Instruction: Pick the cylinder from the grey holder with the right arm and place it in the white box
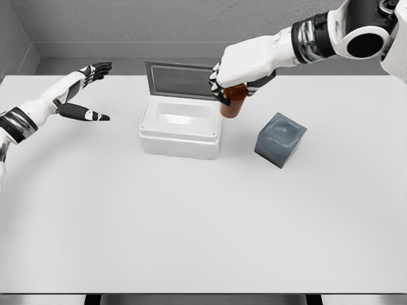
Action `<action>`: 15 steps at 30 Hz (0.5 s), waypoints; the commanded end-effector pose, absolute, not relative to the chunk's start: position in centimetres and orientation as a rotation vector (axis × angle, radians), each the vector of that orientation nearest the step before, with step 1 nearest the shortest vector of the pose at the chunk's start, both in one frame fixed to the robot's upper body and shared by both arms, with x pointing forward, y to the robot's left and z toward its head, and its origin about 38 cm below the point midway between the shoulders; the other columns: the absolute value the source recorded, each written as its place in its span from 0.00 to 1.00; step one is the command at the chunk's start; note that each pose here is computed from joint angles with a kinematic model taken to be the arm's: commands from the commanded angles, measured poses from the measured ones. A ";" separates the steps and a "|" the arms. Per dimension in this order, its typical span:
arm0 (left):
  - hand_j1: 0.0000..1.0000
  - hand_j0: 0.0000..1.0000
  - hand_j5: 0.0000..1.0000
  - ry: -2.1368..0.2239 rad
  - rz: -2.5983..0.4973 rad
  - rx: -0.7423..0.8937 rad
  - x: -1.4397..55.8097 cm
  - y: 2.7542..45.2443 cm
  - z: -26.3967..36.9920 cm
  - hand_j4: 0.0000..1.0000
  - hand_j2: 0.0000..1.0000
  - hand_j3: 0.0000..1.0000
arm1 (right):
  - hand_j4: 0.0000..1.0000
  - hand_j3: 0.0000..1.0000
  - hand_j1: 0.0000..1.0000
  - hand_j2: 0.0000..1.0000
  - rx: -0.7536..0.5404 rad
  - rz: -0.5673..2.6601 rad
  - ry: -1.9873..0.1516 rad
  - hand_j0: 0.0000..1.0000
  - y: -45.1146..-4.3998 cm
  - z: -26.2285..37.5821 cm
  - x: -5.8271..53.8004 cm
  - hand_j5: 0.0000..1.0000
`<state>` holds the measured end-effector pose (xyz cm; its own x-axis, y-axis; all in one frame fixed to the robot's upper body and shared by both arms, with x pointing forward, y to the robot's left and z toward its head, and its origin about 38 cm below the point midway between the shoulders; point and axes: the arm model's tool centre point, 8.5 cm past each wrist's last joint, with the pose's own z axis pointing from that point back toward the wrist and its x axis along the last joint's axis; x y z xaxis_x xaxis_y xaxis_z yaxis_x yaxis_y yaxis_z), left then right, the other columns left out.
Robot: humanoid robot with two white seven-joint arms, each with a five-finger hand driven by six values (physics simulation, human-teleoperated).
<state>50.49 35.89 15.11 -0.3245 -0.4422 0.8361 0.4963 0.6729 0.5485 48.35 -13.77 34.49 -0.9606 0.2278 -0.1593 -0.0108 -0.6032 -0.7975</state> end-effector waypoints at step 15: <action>1.00 1.00 1.00 -1.653 -0.937 -0.047 50.5 36.0 15.1 1.00 1.00 1.00 | 0.35 0.35 0.35 0.35 -0.360 2.675 -1.326 0.35 -11.0 34.2 49.6 0.35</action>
<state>50.48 35.88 15.04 -0.3229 -0.4433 0.8362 0.4977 0.6719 0.5484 49.52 -11.29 34.23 -0.9620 0.2235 -0.1569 -0.0112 -0.6062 -0.7953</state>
